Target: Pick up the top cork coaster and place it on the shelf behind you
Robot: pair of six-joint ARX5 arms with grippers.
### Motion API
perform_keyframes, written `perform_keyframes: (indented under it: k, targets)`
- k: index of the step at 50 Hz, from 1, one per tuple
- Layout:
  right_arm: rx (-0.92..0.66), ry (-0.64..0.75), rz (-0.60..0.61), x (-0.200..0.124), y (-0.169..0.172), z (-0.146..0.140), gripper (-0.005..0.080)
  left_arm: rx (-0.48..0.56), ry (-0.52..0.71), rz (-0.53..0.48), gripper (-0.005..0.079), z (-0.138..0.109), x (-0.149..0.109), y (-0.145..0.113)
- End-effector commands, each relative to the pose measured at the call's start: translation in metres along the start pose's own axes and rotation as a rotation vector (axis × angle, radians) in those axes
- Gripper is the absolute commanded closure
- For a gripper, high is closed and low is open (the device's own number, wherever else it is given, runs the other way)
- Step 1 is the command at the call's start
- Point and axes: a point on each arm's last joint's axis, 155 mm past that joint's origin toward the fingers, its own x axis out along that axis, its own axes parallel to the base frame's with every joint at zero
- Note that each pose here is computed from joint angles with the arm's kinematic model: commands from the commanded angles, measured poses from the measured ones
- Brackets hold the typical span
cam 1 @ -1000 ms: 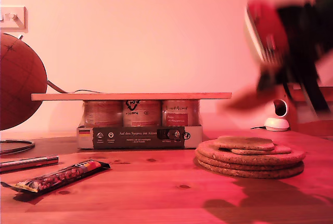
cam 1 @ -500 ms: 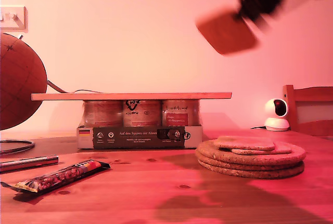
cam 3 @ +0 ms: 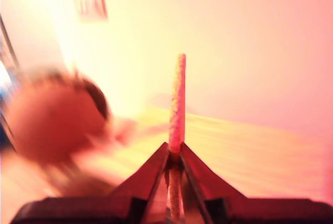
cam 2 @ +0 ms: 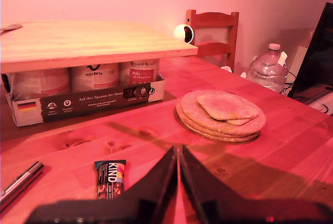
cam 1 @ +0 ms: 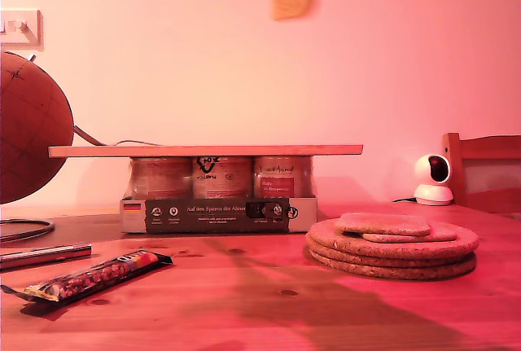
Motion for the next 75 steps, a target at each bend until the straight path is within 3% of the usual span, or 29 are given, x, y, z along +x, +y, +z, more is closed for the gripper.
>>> perform_keyframes:
  k: [1,12,25,40,49,54,59,64,66,75]
  targets:
    - [0.092,-0.010,-0.006,0.014,-0.006,0.000,0.0765,0.009,0.002,-0.001,0.0766,-0.003,0.001,0.001]
    - [0.321,-0.047,-0.058,0.053,-0.037,0.008,0.0764,0.009,0.002,0.000,0.0766,-0.003,0.001,0.001]
    - [0.508,-0.006,-0.122,0.102,-0.078,-0.022,0.0765,0.009,0.003,0.000,0.0766,-0.003,0.001,0.001]
    - [0.514,0.091,-0.164,0.140,-0.092,-0.070,0.0764,0.007,0.008,0.001,0.0766,-0.005,0.001,0.001]
    - [0.520,0.159,-0.196,0.148,-0.100,-0.104,0.0764,0.007,0.008,0.001,0.0766,-0.005,0.001,0.001]
    - [0.521,0.174,-0.200,0.148,-0.099,-0.109,0.0755,0.007,0.008,0.001,0.0766,-0.005,0.001,0.001]
    - [0.515,0.164,-0.189,0.149,-0.096,-0.106,0.0693,0.007,0.008,0.000,0.0766,-0.005,0.001,0.001]
    - [0.512,0.161,-0.181,0.150,-0.093,-0.104,0.0446,0.007,0.008,0.000,0.0766,-0.005,0.001,0.001]
    - [0.511,0.163,-0.177,0.151,-0.092,-0.105,0.0391,0.007,0.008,0.000,0.0766,-0.005,0.001,0.001]
    - [0.486,0.176,-0.180,0.150,-0.092,-0.107,0.0374,0.007,0.008,0.000,0.0766,-0.005,0.001,0.001]
